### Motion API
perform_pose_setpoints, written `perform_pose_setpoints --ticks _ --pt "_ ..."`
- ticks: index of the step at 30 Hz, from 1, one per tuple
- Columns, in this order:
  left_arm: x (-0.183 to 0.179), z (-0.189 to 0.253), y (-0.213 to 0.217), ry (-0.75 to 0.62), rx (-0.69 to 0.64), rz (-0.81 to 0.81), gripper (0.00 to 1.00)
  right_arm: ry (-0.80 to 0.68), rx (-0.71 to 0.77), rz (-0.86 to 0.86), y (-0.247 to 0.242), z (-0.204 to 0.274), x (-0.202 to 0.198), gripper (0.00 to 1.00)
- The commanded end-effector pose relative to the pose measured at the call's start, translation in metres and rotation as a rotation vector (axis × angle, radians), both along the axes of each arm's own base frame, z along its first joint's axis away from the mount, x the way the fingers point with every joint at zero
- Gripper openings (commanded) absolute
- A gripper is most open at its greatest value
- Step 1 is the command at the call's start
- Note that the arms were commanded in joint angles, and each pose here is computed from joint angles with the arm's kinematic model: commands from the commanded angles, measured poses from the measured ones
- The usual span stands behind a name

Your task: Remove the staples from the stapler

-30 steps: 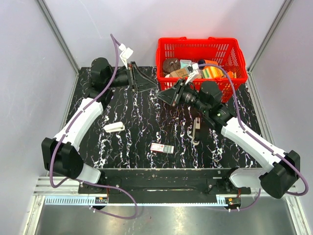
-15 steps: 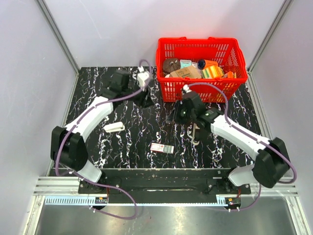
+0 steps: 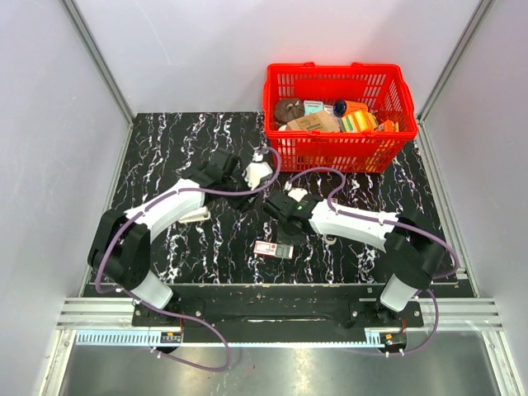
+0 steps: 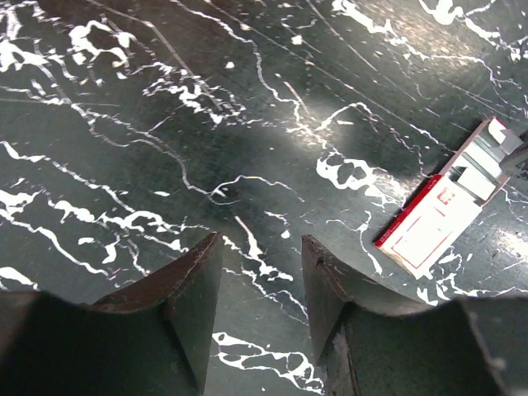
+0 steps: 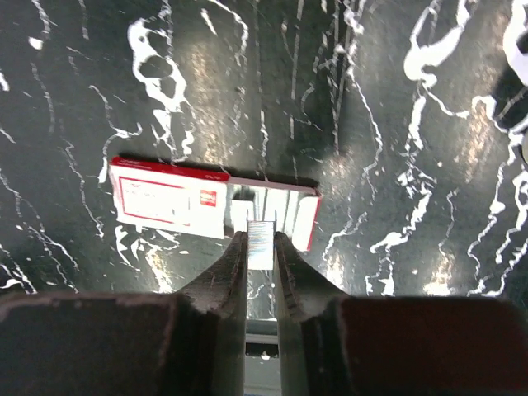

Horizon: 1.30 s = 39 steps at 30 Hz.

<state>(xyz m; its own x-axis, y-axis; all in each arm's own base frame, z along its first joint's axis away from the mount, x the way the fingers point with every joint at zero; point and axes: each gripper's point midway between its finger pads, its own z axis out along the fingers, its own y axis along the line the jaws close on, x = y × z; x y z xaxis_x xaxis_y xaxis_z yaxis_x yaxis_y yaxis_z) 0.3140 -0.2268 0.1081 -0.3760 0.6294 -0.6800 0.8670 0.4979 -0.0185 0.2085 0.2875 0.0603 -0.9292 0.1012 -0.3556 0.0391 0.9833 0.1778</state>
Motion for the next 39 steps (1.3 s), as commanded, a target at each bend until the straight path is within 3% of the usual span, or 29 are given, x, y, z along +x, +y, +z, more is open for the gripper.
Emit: perform_pose_setpoints --ticks 1,39 --pt "0.004 0.011 -0.009 -0.103 0.009 -0.032 0.47 -0.041 -0.054 -0.095 -0.013 0.004 -0.001 0.00" --pt "-0.017 0.008 -0.017 -0.076 -0.015 -0.066 0.45 0.048 -0.082 -0.072 -0.001 -0.030 -0.012 0.00"
